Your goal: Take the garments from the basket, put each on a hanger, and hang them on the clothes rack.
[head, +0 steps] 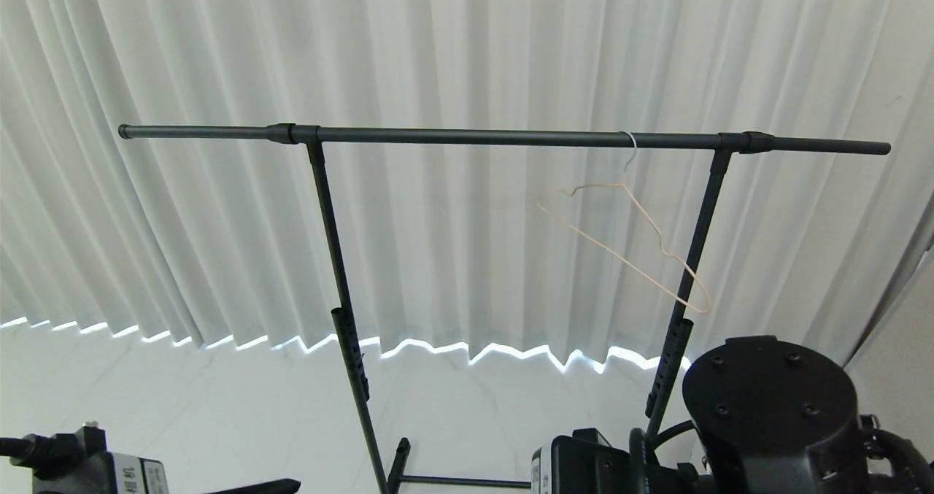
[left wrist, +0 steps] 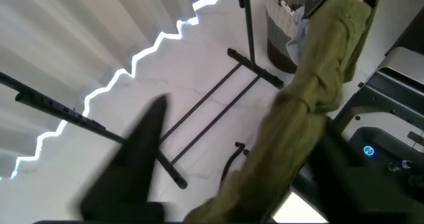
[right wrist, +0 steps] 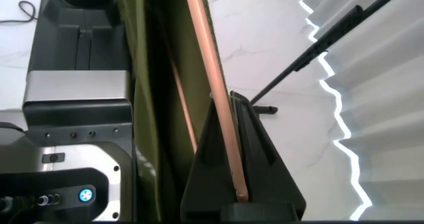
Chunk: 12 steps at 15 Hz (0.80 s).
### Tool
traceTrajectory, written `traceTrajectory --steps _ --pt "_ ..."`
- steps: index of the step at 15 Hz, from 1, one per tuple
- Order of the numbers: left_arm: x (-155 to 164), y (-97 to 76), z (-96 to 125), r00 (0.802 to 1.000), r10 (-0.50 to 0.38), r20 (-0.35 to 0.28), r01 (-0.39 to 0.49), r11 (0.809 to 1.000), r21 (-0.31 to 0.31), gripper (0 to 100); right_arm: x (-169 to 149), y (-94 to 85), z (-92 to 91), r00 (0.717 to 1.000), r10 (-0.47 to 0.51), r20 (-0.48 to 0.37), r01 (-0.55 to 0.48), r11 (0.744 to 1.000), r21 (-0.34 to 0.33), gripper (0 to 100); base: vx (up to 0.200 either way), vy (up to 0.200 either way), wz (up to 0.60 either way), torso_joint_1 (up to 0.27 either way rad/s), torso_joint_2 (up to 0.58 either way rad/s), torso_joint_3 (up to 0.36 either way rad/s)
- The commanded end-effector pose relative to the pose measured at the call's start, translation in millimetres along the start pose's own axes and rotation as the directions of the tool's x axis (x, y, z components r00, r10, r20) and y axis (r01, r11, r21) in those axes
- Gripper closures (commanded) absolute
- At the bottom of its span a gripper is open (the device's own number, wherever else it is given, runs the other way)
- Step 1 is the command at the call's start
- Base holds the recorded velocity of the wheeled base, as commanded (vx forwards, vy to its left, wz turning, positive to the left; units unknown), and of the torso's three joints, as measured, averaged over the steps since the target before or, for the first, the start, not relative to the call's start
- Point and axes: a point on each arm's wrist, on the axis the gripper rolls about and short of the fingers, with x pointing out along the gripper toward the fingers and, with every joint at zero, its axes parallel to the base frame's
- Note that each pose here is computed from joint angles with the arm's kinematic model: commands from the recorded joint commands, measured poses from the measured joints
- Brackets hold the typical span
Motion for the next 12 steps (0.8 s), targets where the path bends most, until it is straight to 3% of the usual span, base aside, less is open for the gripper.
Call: traceTrajectory --steps 1,7,10,12 --pt "-0.5 0.2 -0.8 1.0 0.0 -0.001 0.0 1.0 0.0 0 -5.9 -1.3 2.6 1.0 -0.011 0.018 0.011 1.0 -0.006 100 0.0 0.0 0.0 0.0 0.0 0.0" --pt "-9.7 6.1 -13.8 0.999 0.028 0.03 -0.027 0.999 -0.024 0 -46.6 -14.4 -9.4 0.992 -0.118 0.037 0.118 0.993 -0.004 100 0.0 0.0 0.0 0.0 0.0 0.0" --pt "-2.2 15.1 -27.1 0.99 0.131 -0.047 -0.134 0.989 -0.063 0 -67.0 -7.8 -22.7 0.99 -0.136 0.022 0.136 0.991 0.009 100 0.0 0.0 0.0 0.0 0.0 0.0" --pt "-0.3 16.5 -34.9 0.985 0.152 -0.078 -0.157 0.985 -0.067 0 -73.7 -6.4 -28.4 0.986 -0.163 0.01 0.163 0.986 0.015 100 0.0 0.0 0.0 0.0 0.0 0.0"
